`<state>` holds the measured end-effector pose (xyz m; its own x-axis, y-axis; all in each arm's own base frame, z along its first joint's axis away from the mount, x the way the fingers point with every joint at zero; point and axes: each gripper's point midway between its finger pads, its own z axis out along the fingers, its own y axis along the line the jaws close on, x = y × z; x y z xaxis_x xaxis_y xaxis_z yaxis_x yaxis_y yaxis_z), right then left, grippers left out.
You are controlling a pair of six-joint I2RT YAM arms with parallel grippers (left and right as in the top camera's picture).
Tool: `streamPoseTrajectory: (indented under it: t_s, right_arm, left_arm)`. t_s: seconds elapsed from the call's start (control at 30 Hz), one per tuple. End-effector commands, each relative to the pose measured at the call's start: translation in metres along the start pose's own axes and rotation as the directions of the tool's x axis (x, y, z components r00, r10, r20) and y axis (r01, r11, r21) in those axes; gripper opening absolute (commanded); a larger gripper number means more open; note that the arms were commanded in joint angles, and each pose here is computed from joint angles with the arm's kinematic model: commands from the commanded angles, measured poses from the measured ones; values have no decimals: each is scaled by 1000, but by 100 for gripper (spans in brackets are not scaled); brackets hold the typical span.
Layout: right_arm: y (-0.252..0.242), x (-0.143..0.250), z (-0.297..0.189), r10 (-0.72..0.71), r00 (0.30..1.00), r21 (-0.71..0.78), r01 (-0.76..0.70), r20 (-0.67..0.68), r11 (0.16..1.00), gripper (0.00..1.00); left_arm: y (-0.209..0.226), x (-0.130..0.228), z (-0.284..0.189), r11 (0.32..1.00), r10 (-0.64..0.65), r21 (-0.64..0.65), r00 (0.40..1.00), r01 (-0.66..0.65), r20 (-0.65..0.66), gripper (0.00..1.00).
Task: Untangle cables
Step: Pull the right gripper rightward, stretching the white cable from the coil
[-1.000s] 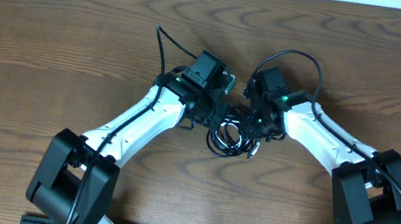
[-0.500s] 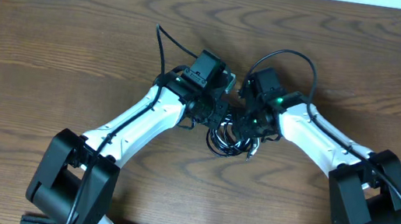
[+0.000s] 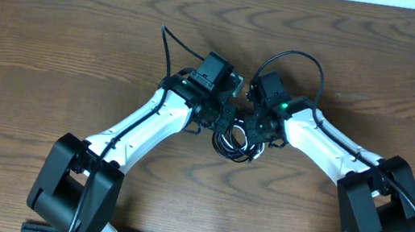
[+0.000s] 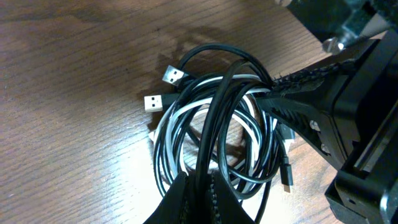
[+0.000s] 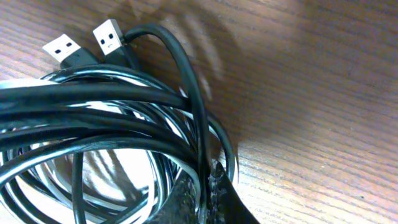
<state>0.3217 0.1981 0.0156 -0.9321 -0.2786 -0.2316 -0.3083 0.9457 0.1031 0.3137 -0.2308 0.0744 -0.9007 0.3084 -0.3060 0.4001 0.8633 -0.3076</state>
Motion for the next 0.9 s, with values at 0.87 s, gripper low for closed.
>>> streamPoseTrajectory:
  t_s: [0.87]
  right_arm:
    - [-194, 20, -156, 453, 826, 332, -553, 335, 764, 1]
  left_arm:
    - [65, -9, -55, 949, -39, -309, 994, 69, 104, 7]
